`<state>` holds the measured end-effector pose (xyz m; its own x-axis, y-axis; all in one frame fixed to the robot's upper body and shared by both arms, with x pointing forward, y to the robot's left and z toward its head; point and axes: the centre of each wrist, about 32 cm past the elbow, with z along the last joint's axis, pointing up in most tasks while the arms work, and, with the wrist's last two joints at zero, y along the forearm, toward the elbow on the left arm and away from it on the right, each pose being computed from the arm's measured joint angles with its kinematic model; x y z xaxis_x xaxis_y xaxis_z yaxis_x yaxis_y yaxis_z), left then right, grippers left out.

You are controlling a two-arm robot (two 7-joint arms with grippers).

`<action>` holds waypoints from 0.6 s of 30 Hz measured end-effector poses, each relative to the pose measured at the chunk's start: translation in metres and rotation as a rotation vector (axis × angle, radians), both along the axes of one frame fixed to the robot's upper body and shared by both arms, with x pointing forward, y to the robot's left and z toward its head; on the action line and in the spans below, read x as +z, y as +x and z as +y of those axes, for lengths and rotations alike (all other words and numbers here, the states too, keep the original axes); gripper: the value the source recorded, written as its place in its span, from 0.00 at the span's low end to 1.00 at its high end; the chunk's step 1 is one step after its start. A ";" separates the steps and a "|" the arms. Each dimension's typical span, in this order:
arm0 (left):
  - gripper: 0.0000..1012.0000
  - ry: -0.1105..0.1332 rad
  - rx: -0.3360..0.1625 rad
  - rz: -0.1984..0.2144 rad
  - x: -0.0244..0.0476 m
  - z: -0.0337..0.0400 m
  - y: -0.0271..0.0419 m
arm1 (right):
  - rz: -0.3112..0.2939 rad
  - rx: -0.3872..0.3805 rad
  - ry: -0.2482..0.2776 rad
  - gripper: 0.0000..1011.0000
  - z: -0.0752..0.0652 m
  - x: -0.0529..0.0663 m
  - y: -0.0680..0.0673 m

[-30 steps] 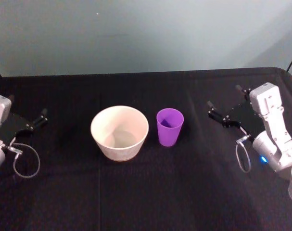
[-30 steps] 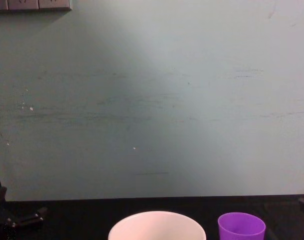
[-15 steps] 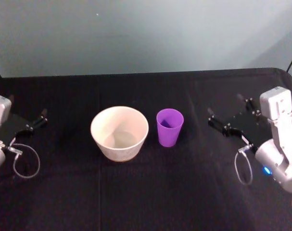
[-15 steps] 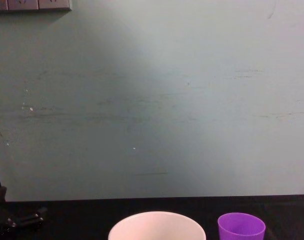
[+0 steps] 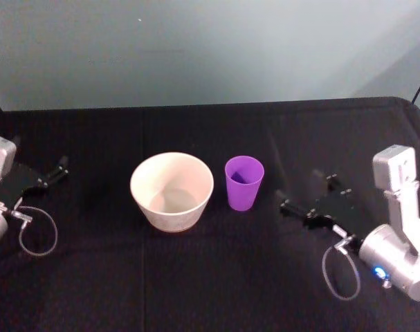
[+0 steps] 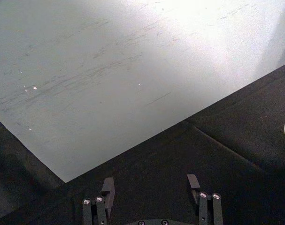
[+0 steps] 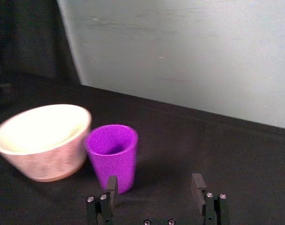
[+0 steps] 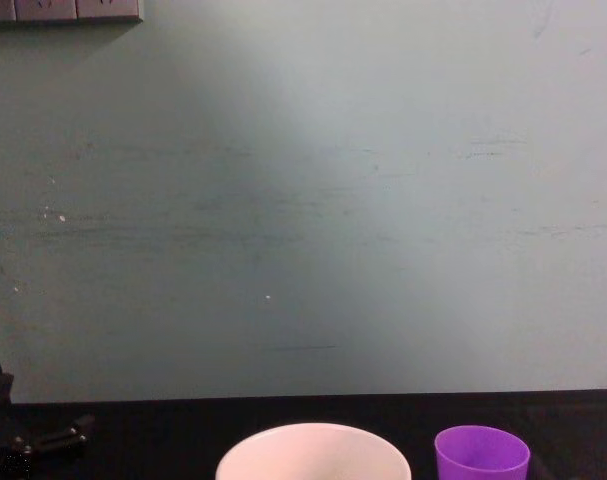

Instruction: Pick up the cup and pour the mung beans from the cup into the bowl.

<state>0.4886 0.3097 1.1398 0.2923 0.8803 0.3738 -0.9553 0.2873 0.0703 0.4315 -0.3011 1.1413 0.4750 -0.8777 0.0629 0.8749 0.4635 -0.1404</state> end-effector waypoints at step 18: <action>0.99 0.000 0.000 0.000 0.0000 0.0000 0.0000 | -0.004 0.174 -0.040 0.99 0.028 -0.012 0.010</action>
